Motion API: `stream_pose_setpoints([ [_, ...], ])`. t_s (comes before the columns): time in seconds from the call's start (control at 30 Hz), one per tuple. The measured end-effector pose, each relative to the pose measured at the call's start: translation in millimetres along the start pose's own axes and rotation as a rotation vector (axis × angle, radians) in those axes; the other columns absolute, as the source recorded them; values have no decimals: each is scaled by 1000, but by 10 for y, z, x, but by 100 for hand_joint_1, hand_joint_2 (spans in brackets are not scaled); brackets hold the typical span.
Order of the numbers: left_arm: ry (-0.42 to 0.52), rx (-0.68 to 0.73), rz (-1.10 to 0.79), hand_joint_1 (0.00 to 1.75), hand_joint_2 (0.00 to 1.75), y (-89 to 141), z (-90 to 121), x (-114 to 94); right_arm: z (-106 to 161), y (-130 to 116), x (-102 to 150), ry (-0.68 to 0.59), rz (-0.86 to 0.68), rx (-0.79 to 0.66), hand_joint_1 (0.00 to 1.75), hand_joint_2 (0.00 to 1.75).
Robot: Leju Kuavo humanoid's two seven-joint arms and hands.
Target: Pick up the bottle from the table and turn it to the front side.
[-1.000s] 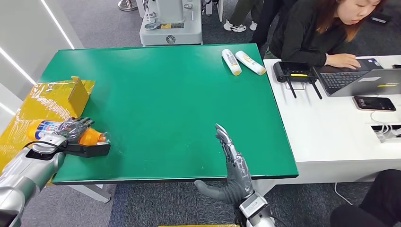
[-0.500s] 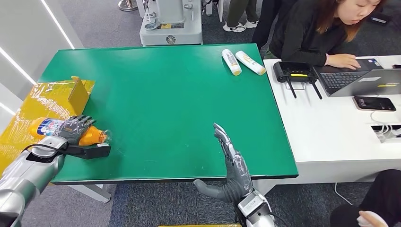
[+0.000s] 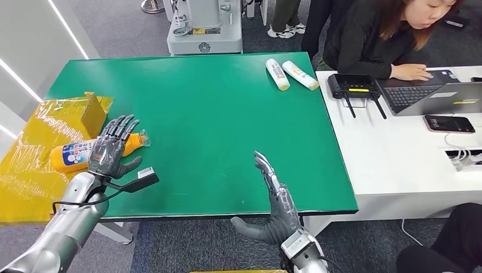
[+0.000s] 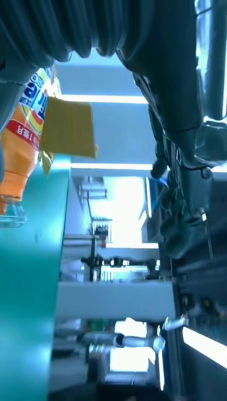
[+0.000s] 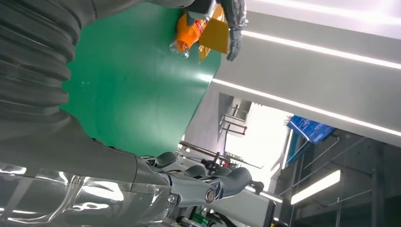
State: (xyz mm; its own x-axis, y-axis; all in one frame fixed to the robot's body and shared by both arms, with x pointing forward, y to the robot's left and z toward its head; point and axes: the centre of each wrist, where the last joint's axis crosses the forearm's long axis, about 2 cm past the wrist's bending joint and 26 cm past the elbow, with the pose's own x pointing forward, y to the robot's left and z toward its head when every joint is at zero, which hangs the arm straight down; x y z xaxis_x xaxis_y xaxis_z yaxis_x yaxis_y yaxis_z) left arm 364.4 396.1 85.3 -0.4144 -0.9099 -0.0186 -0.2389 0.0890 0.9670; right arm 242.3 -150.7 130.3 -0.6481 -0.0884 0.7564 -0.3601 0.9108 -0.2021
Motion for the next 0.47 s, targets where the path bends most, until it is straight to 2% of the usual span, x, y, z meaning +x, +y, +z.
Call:
stream_pose_setpoints([
  [0.23, 41, 274, 238, 0, 175, 23, -138, 427, 67, 32, 1, 34, -19, -12, 0, 175],
  [0.47, -43, 427, 372, 0, 175, 142, -247, 907, 123, 34, -1, 46, -28, -13, 0, 175],
])
